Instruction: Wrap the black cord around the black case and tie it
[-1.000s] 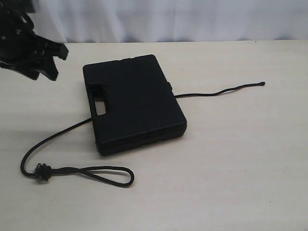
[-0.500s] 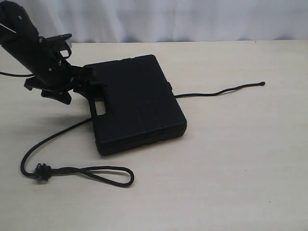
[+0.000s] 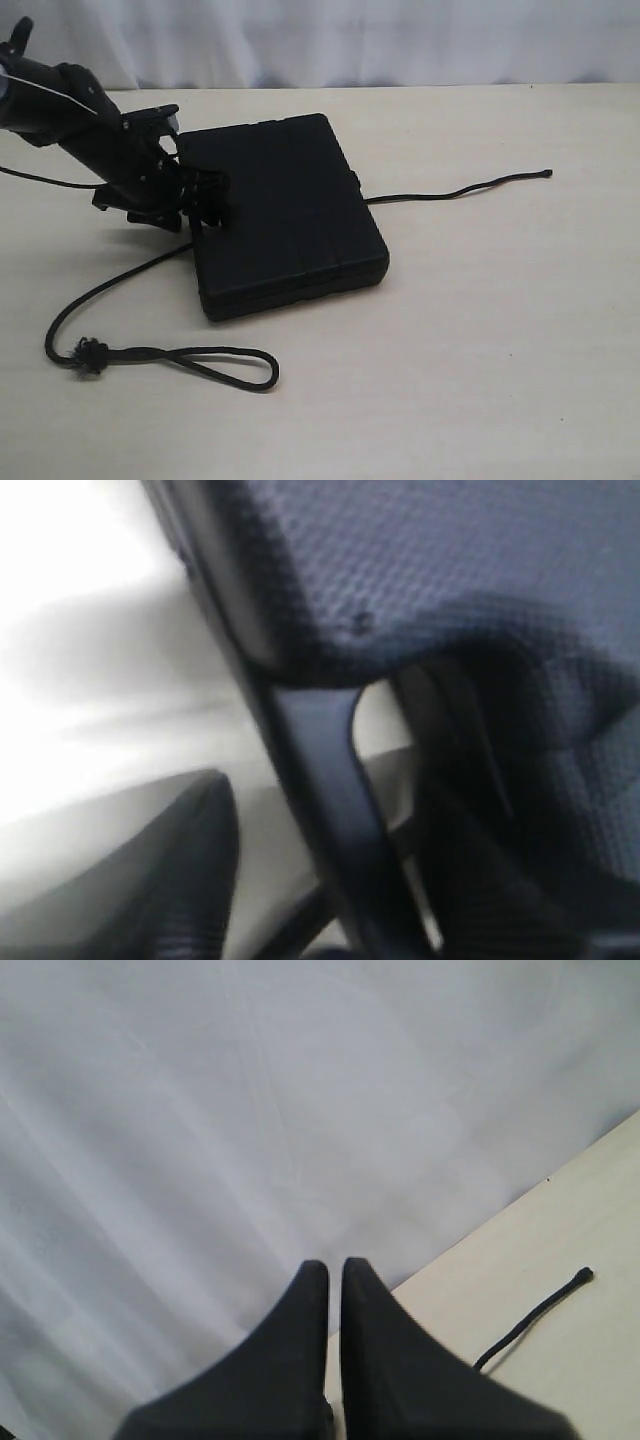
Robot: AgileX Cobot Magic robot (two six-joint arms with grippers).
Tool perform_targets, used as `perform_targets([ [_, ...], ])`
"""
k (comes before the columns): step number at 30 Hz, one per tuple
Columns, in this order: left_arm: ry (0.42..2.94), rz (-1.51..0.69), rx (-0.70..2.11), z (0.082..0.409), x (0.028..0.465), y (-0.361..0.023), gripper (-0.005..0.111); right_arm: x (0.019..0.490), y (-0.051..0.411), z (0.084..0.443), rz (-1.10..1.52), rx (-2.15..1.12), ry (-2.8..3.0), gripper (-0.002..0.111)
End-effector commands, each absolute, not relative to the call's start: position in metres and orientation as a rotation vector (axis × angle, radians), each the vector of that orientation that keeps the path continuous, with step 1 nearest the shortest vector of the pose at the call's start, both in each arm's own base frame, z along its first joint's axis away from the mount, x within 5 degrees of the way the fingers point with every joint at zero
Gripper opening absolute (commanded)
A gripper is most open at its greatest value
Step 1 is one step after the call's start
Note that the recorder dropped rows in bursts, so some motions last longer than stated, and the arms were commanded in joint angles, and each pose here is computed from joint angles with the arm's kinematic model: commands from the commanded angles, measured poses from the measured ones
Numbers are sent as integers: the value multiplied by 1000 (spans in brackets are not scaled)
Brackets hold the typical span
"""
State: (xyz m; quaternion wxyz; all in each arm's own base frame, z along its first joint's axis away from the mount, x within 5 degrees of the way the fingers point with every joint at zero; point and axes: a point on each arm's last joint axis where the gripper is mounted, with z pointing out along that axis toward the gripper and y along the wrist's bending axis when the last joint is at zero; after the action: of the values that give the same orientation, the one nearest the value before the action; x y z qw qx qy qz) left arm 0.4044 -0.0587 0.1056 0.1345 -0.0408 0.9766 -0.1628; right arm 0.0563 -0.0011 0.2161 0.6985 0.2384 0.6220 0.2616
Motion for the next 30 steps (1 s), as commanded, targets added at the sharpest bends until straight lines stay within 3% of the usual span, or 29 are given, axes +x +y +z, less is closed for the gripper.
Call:
perform_targets([
  [1,2812,-502,-108,116,409,-66,14,56,-1,216,565,518,1384,4],
  [2,2816,-521,-92,124,409,-67,3,56,-3,218,558,522,1360,4],
  [3,2808,-532,-80,131,410,-68,0,55,-3,219,551,518,1350,4],
  [10,2732,-594,-75,184,411,-68,0,38,-2,296,505,373,1198,4],
  [16,2723,-664,-118,209,412,-58,0,67,13,337,404,152,1492,4],
  [19,2742,-728,-128,216,412,-56,0,97,26,343,398,-43,1695,4],
  [24,2736,-867,-188,221,410,-59,0,139,53,343,597,-373,1788,4],
  [30,2714,-921,-222,223,411,-62,0,180,76,304,572,-501,2006,4],
])
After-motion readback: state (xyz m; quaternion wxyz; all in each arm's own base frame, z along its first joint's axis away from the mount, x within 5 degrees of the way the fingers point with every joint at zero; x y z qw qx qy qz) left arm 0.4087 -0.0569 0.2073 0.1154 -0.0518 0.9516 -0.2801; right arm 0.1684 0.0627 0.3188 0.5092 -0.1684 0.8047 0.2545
